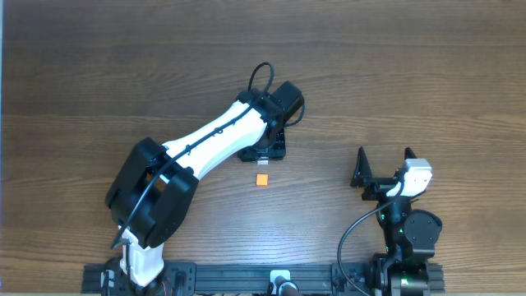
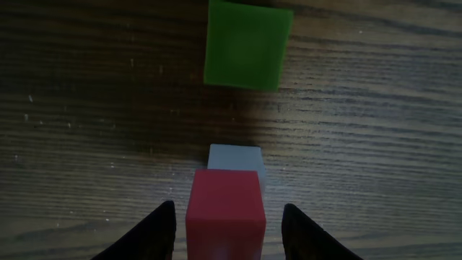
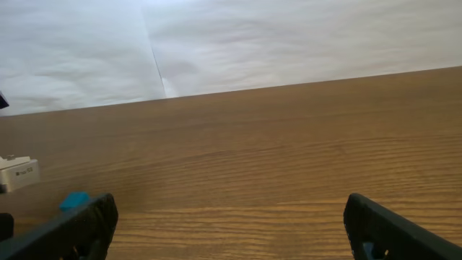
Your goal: Stack Cubes
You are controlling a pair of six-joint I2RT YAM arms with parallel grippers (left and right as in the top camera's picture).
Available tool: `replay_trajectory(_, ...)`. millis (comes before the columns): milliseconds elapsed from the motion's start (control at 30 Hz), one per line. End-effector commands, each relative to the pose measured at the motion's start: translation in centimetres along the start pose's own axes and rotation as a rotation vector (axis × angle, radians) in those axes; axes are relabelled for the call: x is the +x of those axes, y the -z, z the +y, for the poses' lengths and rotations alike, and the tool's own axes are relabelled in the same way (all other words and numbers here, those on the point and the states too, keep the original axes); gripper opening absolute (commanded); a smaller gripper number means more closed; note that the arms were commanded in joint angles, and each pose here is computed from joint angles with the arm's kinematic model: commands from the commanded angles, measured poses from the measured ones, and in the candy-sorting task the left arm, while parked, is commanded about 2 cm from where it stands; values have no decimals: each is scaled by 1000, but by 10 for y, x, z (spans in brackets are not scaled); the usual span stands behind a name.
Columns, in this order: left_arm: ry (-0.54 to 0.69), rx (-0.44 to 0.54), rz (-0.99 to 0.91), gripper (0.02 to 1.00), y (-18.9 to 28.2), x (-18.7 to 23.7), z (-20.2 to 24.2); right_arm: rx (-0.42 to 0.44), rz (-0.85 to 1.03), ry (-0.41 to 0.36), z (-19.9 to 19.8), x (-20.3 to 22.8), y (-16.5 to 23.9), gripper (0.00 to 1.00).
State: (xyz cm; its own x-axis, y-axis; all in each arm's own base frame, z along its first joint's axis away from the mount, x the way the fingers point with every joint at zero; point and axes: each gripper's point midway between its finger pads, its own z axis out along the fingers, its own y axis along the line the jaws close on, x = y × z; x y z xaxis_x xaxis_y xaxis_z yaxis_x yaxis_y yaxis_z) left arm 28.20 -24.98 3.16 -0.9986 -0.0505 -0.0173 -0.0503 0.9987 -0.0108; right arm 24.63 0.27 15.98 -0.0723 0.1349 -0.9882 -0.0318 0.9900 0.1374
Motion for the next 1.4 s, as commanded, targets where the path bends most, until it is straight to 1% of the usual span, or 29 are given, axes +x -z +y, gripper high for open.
replay_trajectory(33,-11,2,9,476,-5,-2,-1,-2,1,-3,0,2,0,993)
replay_trajectory(233,-33,10,11,397,-5,-2,-3,-2,1,-3,0,2,0,991)
replay_trajectory(667,-37,11,11,358,-5,-2,-3,-2,1,-3,0,2,0,993)
replay_trajectory(767,-38,15,11,336,-5,-2,-4,-2,1,-3,0,2,0,993)
replay_trajectory(867,-58,29,12,332,-5,-2,-7,-2,1,-3,0,2,0,993)
replay_trajectory(1133,-58,25,16,347,-6,-1,-6,-2,1,-3,0,2,0,993)
replay_trajectory(1400,-58,16,25,301,-10,2,-3,-2,1,-3,0,2,0,991)
